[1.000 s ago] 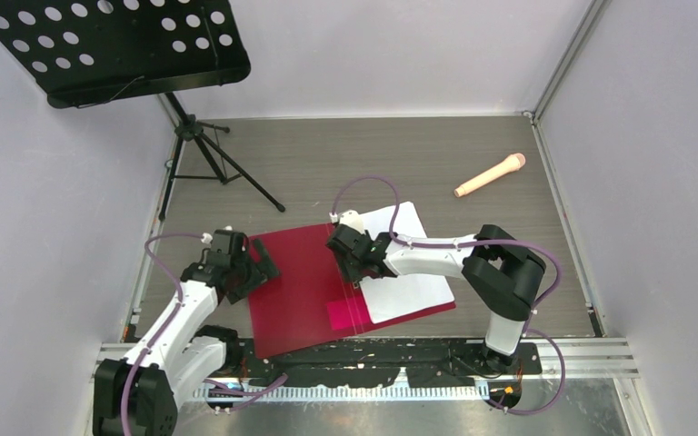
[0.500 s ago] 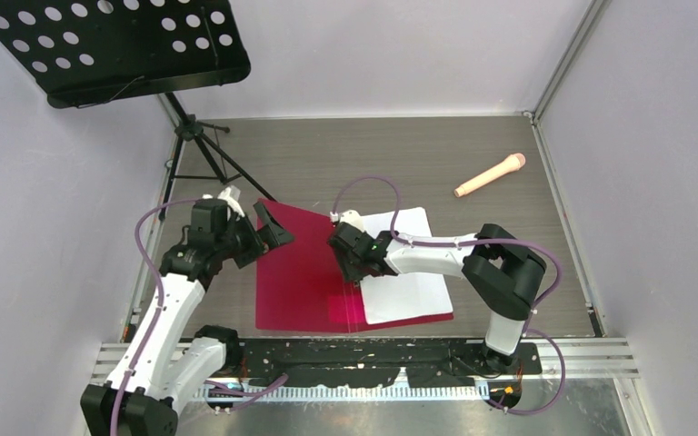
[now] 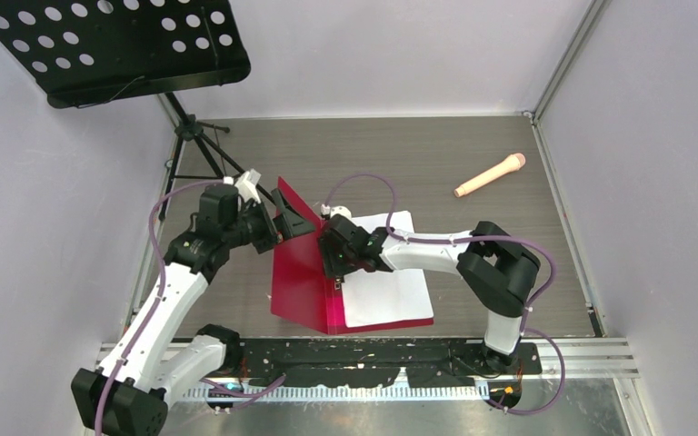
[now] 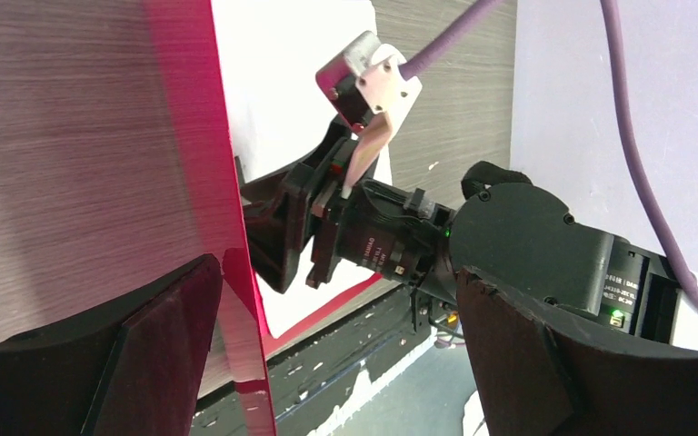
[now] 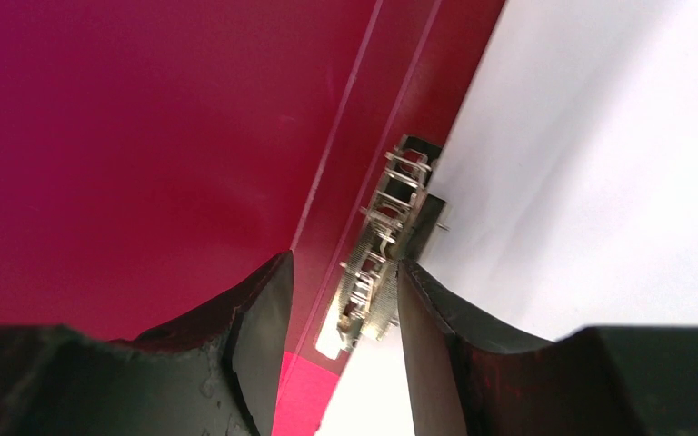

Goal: Put the files into the folder

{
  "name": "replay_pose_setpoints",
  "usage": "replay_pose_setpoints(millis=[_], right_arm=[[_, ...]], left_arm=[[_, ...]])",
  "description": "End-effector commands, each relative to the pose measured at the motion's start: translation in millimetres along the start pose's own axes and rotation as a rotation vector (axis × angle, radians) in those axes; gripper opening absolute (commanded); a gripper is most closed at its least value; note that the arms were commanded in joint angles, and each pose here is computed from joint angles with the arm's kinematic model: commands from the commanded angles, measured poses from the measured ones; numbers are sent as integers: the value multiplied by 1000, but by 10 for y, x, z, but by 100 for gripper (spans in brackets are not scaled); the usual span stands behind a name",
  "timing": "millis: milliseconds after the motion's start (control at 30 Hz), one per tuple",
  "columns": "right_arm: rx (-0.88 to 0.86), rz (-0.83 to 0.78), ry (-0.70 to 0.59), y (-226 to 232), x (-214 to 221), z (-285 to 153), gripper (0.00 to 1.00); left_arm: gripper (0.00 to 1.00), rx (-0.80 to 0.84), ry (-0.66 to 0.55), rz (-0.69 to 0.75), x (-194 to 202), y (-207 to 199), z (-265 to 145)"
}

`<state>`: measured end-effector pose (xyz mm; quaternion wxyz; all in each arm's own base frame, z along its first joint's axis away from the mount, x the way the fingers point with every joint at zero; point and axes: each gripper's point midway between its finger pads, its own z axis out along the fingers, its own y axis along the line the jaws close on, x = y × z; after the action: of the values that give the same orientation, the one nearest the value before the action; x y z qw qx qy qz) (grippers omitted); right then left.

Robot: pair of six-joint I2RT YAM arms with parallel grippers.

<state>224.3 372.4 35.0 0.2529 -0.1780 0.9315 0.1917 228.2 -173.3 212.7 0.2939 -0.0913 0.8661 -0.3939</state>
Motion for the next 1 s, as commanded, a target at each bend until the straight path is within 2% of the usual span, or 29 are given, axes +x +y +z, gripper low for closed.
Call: replay_pose_setpoints(millis=[0,133,367,533,833,967], right_arm=[[-126,79,-87,274,-322,-62,54],[-168,146,-119,212,-380,-157,57],[-201,207,-164,98,-466,-491,59],[-91,244,-255,-253,-545,-801,60],[66,345,-356,-951,-395,-1313,64],[97,368,-422,-1110,-346,-1590,69]], left_arm=[[96,82,-48,63,-169,-367,20],[98,18,-56,119,-170,-430,84],[99,25,-3,138,-68,-530,298],[100,35,11,149,-44,-593,372],[100,67,50,151,33,-666,504],[100,100,72,189,100,-880,532]])
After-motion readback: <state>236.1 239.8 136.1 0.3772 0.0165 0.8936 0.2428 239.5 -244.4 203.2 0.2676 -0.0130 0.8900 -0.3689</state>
